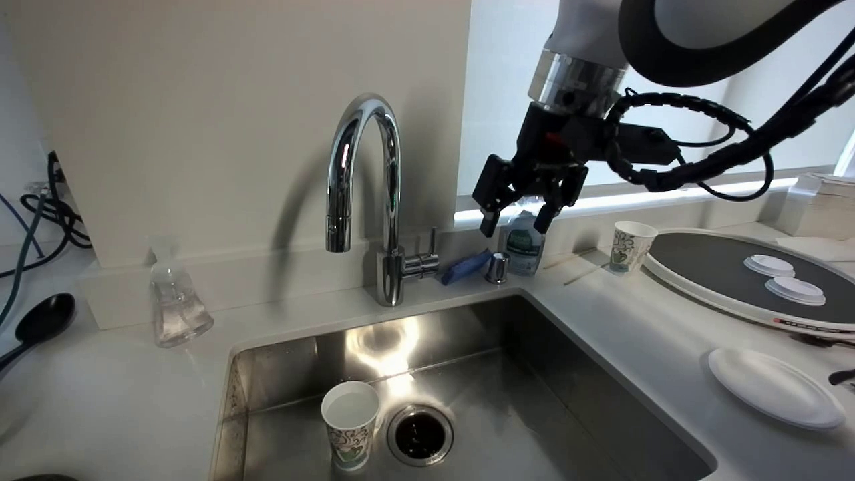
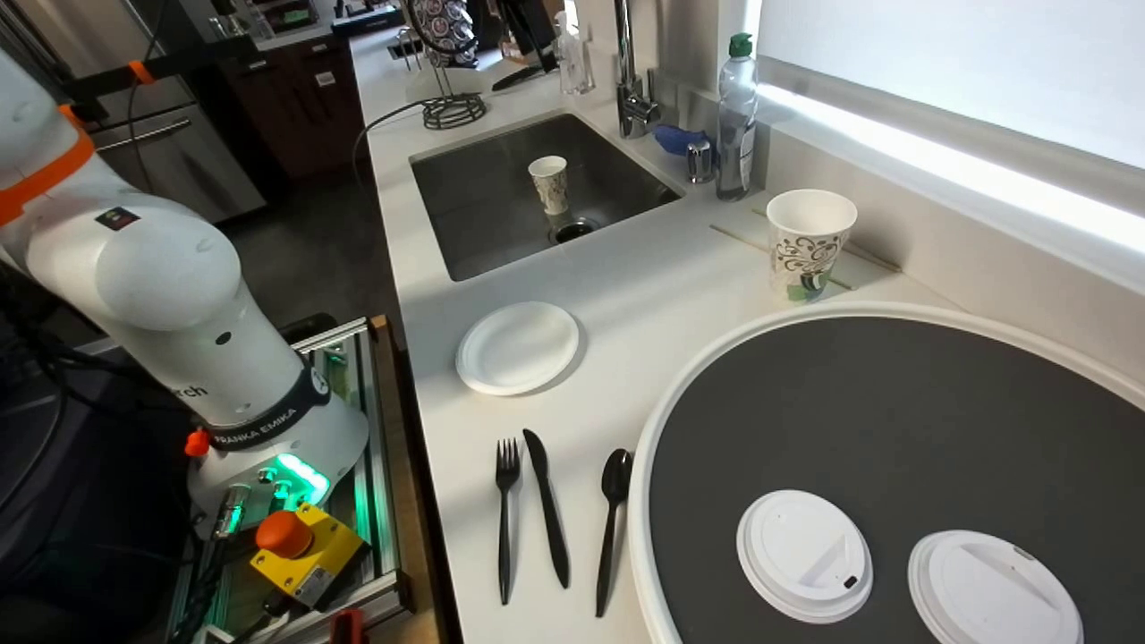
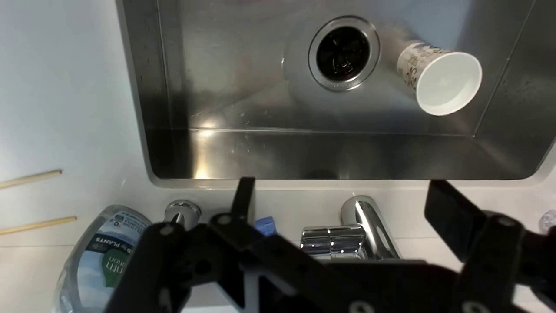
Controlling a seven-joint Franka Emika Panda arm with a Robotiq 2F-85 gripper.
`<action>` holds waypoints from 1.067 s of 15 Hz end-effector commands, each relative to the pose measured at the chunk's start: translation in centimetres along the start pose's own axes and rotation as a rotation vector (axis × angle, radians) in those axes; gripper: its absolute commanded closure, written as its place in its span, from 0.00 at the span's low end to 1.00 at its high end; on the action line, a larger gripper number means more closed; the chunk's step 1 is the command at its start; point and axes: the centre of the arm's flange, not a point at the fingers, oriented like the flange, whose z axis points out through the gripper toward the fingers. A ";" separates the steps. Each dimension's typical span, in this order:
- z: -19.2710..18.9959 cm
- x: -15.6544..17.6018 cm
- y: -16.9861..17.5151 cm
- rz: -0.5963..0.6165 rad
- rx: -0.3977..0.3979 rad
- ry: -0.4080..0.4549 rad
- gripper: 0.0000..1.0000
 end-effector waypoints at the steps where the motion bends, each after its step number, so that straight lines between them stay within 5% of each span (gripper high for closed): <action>1: -0.1 -2.7 0.2 0.029 0.066 -0.033 0.00; 6: -0.3 -5.1 -0.1 0.088 0.113 -0.058 0.00; 12: -0.4 -7.6 -1.6 0.010 0.102 -0.014 0.00; 16: -0.5 -6.6 -2.4 0.017 0.093 -0.033 0.00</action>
